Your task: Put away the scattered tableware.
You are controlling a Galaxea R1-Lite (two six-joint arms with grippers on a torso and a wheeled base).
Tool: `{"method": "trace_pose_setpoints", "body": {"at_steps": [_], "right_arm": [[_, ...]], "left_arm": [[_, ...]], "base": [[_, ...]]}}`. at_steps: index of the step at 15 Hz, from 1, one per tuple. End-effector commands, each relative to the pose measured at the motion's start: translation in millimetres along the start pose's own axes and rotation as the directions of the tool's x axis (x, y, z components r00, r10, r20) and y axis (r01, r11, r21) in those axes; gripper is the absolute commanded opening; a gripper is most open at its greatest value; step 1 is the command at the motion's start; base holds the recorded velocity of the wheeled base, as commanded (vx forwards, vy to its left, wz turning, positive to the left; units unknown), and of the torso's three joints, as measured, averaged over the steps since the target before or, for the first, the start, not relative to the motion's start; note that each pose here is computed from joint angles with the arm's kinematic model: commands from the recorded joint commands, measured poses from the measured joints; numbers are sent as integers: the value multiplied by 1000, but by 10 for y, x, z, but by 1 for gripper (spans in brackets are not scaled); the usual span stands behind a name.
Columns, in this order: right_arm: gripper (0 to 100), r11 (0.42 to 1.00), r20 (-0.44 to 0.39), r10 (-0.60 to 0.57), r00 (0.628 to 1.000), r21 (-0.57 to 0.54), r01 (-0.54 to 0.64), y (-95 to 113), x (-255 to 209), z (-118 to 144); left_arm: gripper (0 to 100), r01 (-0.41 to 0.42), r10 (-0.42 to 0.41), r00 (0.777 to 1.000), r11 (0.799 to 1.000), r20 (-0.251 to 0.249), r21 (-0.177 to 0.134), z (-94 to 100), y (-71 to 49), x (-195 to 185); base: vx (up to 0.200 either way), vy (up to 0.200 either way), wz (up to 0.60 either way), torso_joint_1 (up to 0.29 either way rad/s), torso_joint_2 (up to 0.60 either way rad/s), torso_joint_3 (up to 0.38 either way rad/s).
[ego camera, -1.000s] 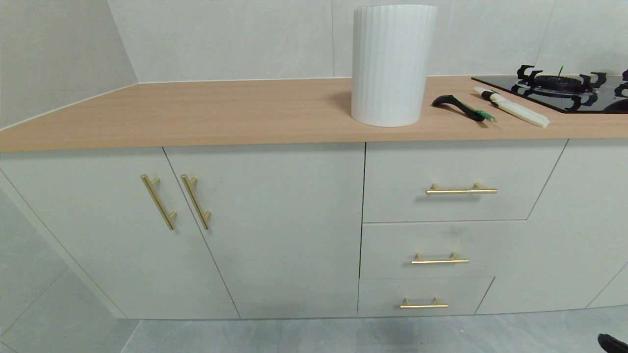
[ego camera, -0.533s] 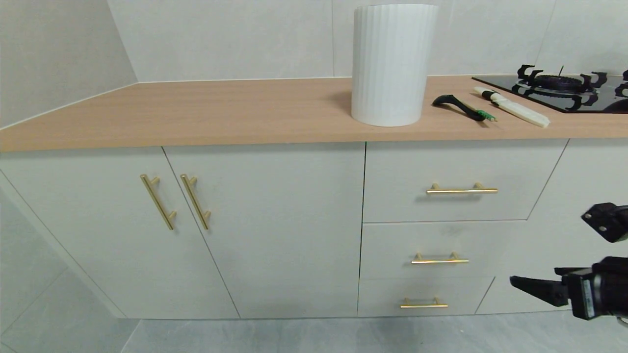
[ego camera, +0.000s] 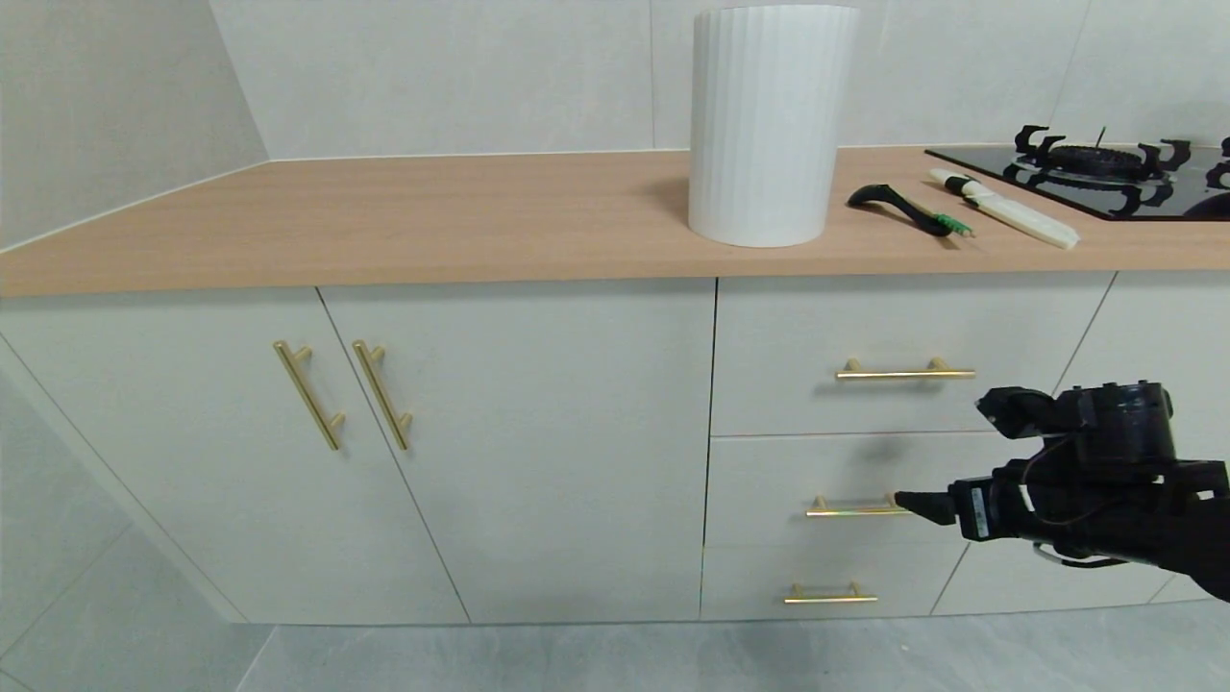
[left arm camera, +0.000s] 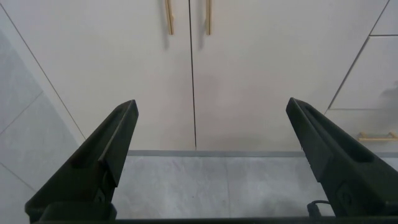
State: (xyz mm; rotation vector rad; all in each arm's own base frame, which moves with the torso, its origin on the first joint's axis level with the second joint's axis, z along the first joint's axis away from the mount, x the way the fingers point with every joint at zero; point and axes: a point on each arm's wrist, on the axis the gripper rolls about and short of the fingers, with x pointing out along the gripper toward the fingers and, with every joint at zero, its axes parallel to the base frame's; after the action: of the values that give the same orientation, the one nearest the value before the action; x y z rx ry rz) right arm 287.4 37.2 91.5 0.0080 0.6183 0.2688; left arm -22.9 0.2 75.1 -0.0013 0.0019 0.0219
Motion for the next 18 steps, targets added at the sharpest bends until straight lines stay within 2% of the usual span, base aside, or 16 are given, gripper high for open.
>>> {"method": "trace_pose_setpoints", "body": {"at_steps": [1, 9, 13, 15, 18], "right_arm": [[100, 1000, -75, -4, 997, 6, 5, -82, 429, -192], [100, 999, -40, -43, 998, -9, 42, -86, 796, -303], [100, 991, 3, -132, 991, -15, 132, -102, 1076, -442], [100, 991, 6, -134, 991, -12, 134, -105, 1100, -454], [100, 990, 53, -137, 989, 14, 137, -85, 1170, -474]], "left_arm": [[100, -1, 1, 1000, 1000, -1, 0, 0, 0, 1], [100, -1, 1, 1000, 1000, -1, 0, 0, 0, 1], [100, -1, 1, 1000, 1000, -1, 0, 0, 0, 1], [100, -1, 1, 1000, 1000, -1, 0, 0, 0, 1], [100, 0, 0, 1000, 1000, -1, 0, 0, 0, 1]], "base": [[0, 0, 0, 0, 0, 0], [0, 0, 0, 0, 0, 0], [0, 0, 0, 0, 0, 0], [0, 0, 0, 0, 0, 0], [0, 0, 0, 0, 0, 0]]}}
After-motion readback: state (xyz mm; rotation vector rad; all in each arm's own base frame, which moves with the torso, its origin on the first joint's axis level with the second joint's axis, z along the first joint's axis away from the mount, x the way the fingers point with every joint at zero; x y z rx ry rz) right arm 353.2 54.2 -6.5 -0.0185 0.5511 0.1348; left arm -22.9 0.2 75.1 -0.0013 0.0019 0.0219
